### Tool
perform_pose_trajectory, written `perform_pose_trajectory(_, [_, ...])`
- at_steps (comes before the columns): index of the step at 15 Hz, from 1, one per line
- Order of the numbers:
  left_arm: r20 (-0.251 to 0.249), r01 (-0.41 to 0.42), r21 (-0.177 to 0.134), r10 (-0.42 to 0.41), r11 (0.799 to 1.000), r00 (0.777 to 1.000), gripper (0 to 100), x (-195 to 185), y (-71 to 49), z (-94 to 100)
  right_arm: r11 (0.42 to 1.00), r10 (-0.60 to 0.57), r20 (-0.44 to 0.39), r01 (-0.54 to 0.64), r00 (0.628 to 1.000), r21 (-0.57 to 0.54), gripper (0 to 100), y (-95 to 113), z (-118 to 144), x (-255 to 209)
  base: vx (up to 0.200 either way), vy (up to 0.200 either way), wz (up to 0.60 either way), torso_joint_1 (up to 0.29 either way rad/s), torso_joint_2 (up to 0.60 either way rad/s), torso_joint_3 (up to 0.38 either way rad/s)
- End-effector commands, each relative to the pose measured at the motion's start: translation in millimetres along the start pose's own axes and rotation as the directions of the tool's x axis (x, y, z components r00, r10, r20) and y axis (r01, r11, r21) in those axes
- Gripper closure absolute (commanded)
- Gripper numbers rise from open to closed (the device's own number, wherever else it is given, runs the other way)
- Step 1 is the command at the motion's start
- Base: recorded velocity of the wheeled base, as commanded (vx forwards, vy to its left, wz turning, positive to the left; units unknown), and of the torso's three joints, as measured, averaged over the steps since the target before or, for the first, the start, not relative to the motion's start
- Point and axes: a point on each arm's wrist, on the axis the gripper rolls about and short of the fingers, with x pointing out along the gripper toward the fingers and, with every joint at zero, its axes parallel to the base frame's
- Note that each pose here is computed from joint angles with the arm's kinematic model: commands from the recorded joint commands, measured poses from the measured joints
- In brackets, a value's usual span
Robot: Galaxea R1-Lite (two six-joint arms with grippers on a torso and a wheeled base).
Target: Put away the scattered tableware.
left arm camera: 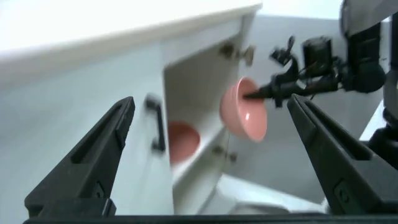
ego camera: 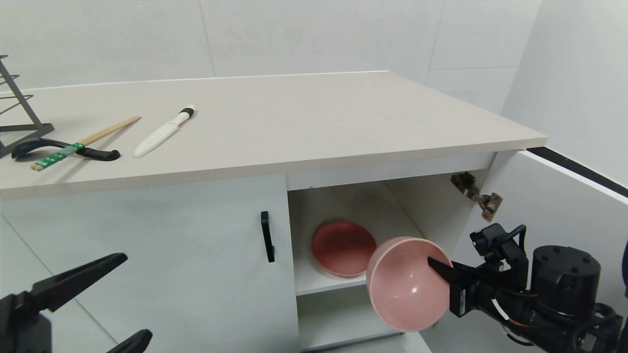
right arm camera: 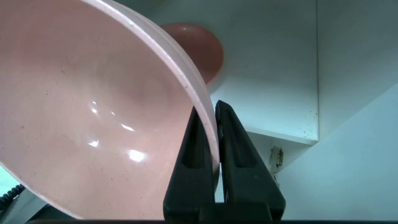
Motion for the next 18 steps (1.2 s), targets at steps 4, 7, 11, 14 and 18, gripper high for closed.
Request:
perform_pose_trajectory(4, [0.084, -0.285, 0.013, 0.283, 0.958, 0.955, 0, -64, -23.1, 0.2, 1.0, -0.007, -0.049, 0.008, 0.999, 0.007, 100, -2, -11, 16, 0.0, 0.0, 0.0, 0.0, 0.0, 0.0])
perform_pose_trajectory(7, [0.072, -0.361, 0.01, 0.359, 0.933, 0.93, 0, -69, -22.7, -20.5, 1.0, -0.006, 0.05, 0.005, 0.999, 0.007, 100, -5, 4, 52, 0.0, 0.0, 0.0, 0.0, 0.0, 0.0])
perform_pose_trajectory(11, [0.092, -0.443, 0.012, 0.441, 0.896, 0.893, 0, -75, -24.3, -35.5, 1.0, 0.002, 0.087, -0.002, 0.996, 0.001, 100, -5, 2, 92, 0.0, 0.0, 0.0, 0.0, 0.0, 0.0])
perform_pose_trajectory(14, [0.052, -0.481, 0.0, 0.48, 0.877, 0.876, 0, -78, -25.3, -44.1, 1.0, -0.007, 0.093, 0.005, 0.996, 0.014, 100, -9, -1, 106, 0.0, 0.0, 0.0, 0.0, 0.0, 0.0])
perform_pose_trajectory(18, [-0.097, -0.512, 0.052, 0.514, 0.858, 0.852, 0, -84, -26.6, -66.3, 0.998, 0.054, 0.14, -0.055, 0.989, 0.004, 100, -9, 3, 134, 0.0, 0.0, 0.0, 0.0, 0.0, 0.0])
